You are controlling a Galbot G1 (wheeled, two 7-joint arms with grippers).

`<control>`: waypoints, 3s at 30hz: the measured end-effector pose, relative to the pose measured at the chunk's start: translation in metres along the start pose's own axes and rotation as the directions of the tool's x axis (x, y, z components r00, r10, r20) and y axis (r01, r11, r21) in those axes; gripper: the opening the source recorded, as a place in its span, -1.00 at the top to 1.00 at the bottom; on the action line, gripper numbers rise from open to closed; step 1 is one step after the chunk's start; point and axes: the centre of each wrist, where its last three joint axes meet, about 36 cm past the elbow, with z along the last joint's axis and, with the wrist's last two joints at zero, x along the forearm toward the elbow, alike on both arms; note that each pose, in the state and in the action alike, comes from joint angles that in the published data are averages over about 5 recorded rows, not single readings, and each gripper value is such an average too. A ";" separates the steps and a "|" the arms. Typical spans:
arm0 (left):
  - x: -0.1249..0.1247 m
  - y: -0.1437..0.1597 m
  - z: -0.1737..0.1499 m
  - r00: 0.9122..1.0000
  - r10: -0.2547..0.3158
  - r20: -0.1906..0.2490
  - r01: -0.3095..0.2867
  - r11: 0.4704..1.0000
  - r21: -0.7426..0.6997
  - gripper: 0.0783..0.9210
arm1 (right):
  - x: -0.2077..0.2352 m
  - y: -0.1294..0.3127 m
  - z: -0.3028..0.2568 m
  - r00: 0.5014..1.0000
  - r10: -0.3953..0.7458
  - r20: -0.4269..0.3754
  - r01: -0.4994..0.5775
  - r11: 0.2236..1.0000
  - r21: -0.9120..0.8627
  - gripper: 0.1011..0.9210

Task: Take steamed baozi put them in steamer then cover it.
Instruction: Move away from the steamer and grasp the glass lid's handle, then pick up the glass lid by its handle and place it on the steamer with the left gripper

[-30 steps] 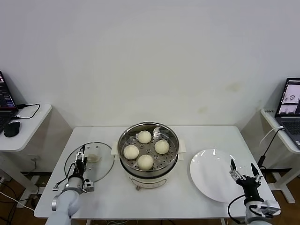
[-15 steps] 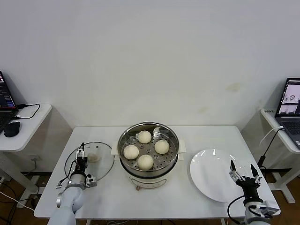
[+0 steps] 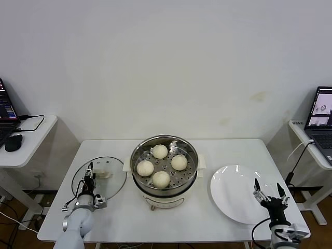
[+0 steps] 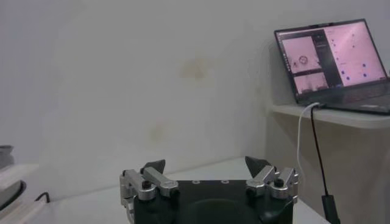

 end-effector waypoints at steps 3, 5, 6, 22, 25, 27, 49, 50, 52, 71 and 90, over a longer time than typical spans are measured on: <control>-0.001 -0.001 0.000 1.000 0.005 0.003 -0.005 1.000 0.002 0.13 | 0.001 0.000 0.000 1.000 0.000 -0.001 0.000 1.000 0.001 -0.76; -0.001 -0.002 0.000 1.000 0.008 0.006 -0.008 1.000 0.002 0.27 | 0.002 0.000 0.001 1.000 -0.001 -0.001 0.001 1.000 0.002 -0.76; -0.001 -0.002 0.000 1.000 0.010 0.008 -0.010 1.000 0.003 0.33 | 0.002 0.000 0.001 1.000 -0.001 -0.001 0.001 1.000 0.003 -0.76; 0.009 0.005 0.005 1.000 0.008 0.007 -0.008 1.000 0.014 0.87 | 0.001 0.004 -0.005 1.000 -0.015 0.007 0.015 1.000 0.006 -0.76; 0.016 0.015 0.003 1.000 -0.006 0.002 0.006 1.000 0.028 0.87 | 0.000 0.006 -0.007 1.000 -0.019 0.011 0.019 1.000 0.004 -0.76; 0.021 0.023 0.001 1.000 -0.018 -0.002 0.018 0.999 0.039 0.87 | 0.000 0.007 -0.008 1.000 -0.022 0.014 0.022 1.000 0.001 -0.76; 0.082 0.101 -0.001 0.974 -0.169 -0.150 0.164 0.985 -0.049 0.87 | -0.002 0.020 -0.018 0.998 -0.056 0.040 0.057 0.998 -0.022 -0.76; 0.082 0.105 0.001 0.972 -0.176 -0.159 0.169 0.984 -0.055 0.87 | -0.002 0.020 -0.018 0.998 -0.056 0.040 0.057 0.998 -0.022 -0.76; 0.082 0.112 0.004 0.966 -0.190 -0.175 0.180 0.981 -0.068 0.87 | -0.002 0.020 -0.019 0.998 -0.057 0.041 0.058 0.998 -0.023 -0.76; 0.117 0.209 -0.064 0.946 -0.247 -0.211 0.258 0.966 0.023 0.87 | 0.003 0.033 -0.019 0.998 -0.053 0.044 0.054 0.998 -0.013 -0.76; 0.121 0.230 -0.176 0.984 -0.175 -0.028 0.177 0.973 0.149 0.87 | 0.017 0.042 -0.011 0.998 0.011 0.065 -0.013 1.000 0.023 -0.76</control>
